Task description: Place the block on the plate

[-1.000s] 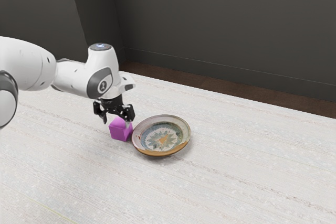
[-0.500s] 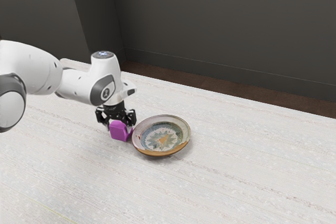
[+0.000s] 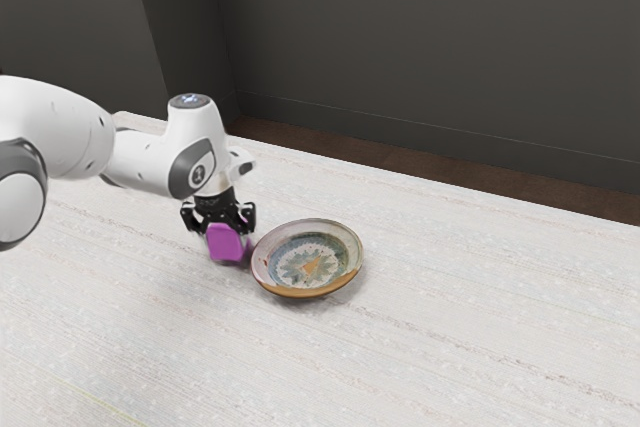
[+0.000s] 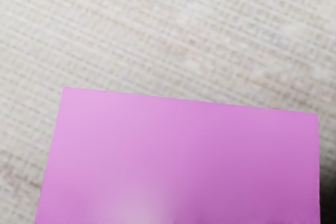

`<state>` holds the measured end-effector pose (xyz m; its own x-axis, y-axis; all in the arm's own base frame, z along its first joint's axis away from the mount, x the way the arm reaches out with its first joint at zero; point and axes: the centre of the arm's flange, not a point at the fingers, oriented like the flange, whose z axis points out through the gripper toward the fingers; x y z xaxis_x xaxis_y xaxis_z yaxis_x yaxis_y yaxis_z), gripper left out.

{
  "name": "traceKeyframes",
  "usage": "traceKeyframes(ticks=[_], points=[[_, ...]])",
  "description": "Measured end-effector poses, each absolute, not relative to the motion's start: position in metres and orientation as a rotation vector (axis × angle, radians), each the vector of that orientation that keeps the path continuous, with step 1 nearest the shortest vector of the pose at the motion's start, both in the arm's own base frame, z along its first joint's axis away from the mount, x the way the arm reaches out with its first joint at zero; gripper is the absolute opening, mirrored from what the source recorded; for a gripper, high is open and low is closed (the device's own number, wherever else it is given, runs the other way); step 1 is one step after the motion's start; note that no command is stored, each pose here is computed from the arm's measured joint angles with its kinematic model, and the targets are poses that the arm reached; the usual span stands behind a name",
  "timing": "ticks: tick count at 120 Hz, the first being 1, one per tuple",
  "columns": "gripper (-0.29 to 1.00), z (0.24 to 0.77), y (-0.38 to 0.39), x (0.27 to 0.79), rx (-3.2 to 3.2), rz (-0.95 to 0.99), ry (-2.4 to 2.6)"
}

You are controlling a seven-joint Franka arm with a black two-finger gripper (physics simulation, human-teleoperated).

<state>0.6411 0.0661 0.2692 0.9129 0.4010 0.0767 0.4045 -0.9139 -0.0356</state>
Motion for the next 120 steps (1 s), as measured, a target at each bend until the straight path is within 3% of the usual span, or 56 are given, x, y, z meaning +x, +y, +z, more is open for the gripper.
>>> traceKeyframes(ticks=[32, 50, 74, 87, 105, 120], points=[[0.47, 0.317, 0.061, 0.634, -3.038, -0.196, -0.650], [0.47, 0.359, -0.004, 0.631, -3.085, -0.287, -0.501], [0.47, 0.354, -0.093, 0.628, -3.123, -0.293, -0.291], [0.47, 0.343, -0.109, 0.631, -3.126, -0.277, -0.262], [0.57, 0.335, -0.111, 0.632, -3.126, -0.264, -0.264], [0.63, 0.362, -0.109, 0.632, -3.132, -0.323, -0.264]])
